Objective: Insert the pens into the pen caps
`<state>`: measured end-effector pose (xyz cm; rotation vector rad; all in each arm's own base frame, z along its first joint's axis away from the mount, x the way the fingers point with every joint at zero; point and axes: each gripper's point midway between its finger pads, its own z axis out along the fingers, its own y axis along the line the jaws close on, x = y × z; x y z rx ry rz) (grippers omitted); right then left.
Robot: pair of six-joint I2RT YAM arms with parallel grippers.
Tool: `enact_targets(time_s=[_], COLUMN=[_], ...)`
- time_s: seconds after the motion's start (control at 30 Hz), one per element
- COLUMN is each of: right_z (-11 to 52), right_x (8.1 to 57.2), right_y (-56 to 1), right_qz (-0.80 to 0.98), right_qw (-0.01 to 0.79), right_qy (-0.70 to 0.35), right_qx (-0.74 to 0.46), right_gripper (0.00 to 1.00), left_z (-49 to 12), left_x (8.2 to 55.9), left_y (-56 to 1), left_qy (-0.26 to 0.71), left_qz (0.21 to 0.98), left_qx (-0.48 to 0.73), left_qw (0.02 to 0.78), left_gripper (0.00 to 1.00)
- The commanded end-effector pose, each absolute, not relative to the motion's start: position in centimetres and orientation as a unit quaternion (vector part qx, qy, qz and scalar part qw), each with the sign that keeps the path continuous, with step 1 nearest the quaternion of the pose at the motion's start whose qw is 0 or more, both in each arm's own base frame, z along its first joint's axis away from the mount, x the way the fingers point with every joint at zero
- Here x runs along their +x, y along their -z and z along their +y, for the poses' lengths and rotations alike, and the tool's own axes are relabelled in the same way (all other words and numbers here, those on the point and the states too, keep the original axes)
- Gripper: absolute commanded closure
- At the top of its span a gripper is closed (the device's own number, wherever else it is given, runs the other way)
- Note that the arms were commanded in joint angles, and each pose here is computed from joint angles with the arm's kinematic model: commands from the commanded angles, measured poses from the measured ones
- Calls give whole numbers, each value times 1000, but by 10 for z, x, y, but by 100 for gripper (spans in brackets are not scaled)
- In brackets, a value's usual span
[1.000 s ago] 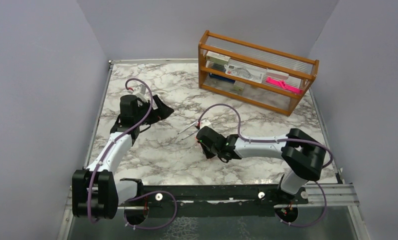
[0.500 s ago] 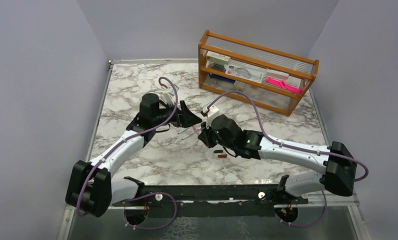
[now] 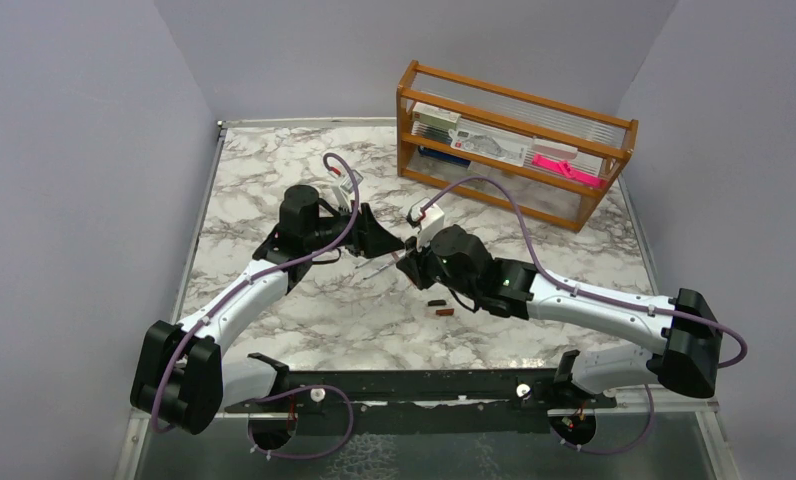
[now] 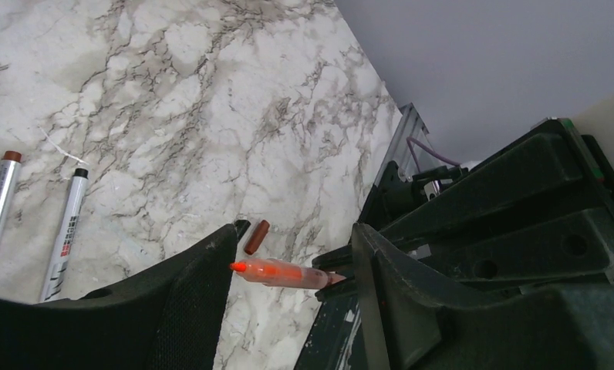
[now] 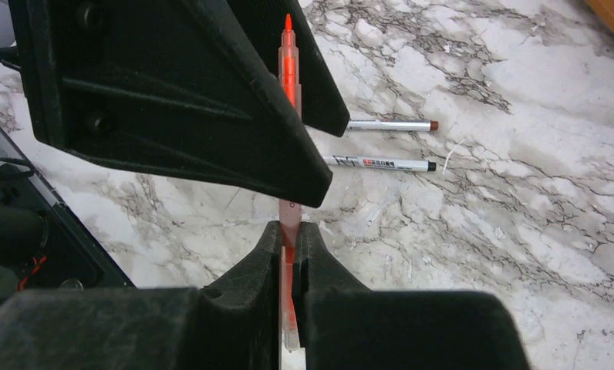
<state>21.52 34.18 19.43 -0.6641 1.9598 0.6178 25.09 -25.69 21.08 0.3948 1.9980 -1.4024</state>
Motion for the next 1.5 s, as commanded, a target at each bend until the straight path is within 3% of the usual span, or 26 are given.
enact_targets(time_s=[0.0, 0.1, 0.27, 0.4, 0.67, 0.8, 0.97, 1.3, 1.37, 1.47], right_z=[345, 344, 339, 335, 340, 344, 353, 358, 358, 356], right_x=[227, 230, 235, 237, 233, 220, 216, 208, 206, 206], right_y=[-221, -222, -219, -220, -269, -304, -307, -307, -310, -312], right_qz=[782, 785, 799, 809, 760, 703, 701, 689, 683, 680], right_qw=[509, 513, 510, 509, 540, 564, 558, 552, 554, 558], right_qy=[-253, -248, -239, -245, -351, -422, -426, -448, -454, -453], right_qx=[-255, -243, -208, -163, -88, -95, -127, -140, -142, -142], right_gripper=[99, 99, 99, 99, 99, 99, 99, 99, 99, 99], left_z=[-263, -262, -253, -245, -231, -222, -222, -235, -239, -239], left_x=[240, 239, 253, 254, 249, 250, 252, 252, 245, 245], left_y=[-230, -230, -249, -280, -301, -304, -308, -324, -325, -321], left_qy=[561, 561, 543, 540, 531, 523, 522, 541, 610, 618], left_qz=[735, 735, 725, 687, 640, 620, 612, 578, 597, 602], left_qx=[193, 188, 144, 138, 131, 116, 115, 152, 74, 61], left_qw=[329, 331, 398, 467, 539, 574, 583, 592, 515, 502], left_gripper=[42, 40, 10, 1, 1, 1, 2, 27, 32, 37])
